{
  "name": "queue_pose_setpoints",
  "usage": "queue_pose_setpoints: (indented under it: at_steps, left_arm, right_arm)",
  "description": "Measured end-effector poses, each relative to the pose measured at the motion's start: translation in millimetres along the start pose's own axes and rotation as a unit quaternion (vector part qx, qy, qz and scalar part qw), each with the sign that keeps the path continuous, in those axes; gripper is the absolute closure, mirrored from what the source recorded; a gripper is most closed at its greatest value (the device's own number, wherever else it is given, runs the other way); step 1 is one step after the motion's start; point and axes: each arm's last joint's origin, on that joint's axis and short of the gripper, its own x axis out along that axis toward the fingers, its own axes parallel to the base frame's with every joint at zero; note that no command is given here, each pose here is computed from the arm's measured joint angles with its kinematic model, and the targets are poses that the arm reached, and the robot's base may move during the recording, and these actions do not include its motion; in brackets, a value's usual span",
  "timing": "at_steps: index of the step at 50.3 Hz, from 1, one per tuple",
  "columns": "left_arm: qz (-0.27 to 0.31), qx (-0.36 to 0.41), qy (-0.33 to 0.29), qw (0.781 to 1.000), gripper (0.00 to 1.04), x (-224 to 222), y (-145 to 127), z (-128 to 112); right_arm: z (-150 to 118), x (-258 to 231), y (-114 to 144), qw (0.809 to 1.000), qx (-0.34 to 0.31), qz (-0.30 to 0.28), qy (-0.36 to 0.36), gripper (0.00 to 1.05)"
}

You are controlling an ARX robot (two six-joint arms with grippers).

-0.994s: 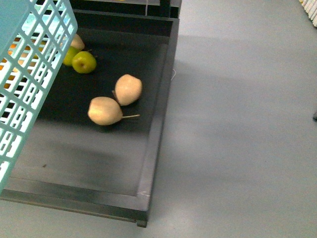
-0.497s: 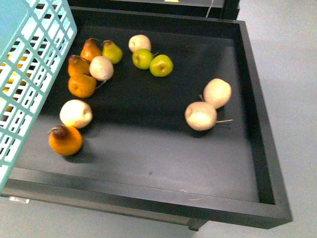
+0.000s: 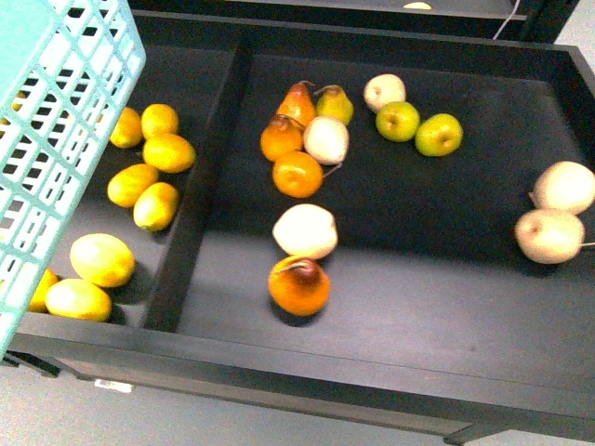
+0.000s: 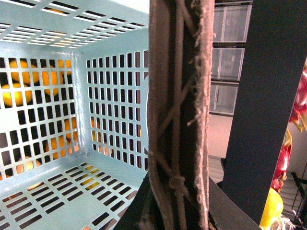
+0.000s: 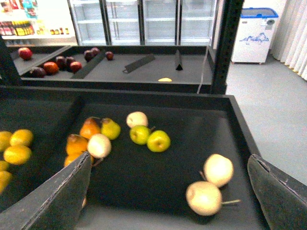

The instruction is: Pick lemon and mango into basket

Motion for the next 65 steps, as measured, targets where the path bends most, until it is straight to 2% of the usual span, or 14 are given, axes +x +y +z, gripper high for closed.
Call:
queue_pose_setpoints:
  at_steps: [65]
  left_arm:
    - [0.001,0.000,-0.003,1.000,0.98,0.1,0.2,0.3]
  right_arm:
    - [-0.2,0.1,0.0,1.000,0.000,0.000,0.001,0.09]
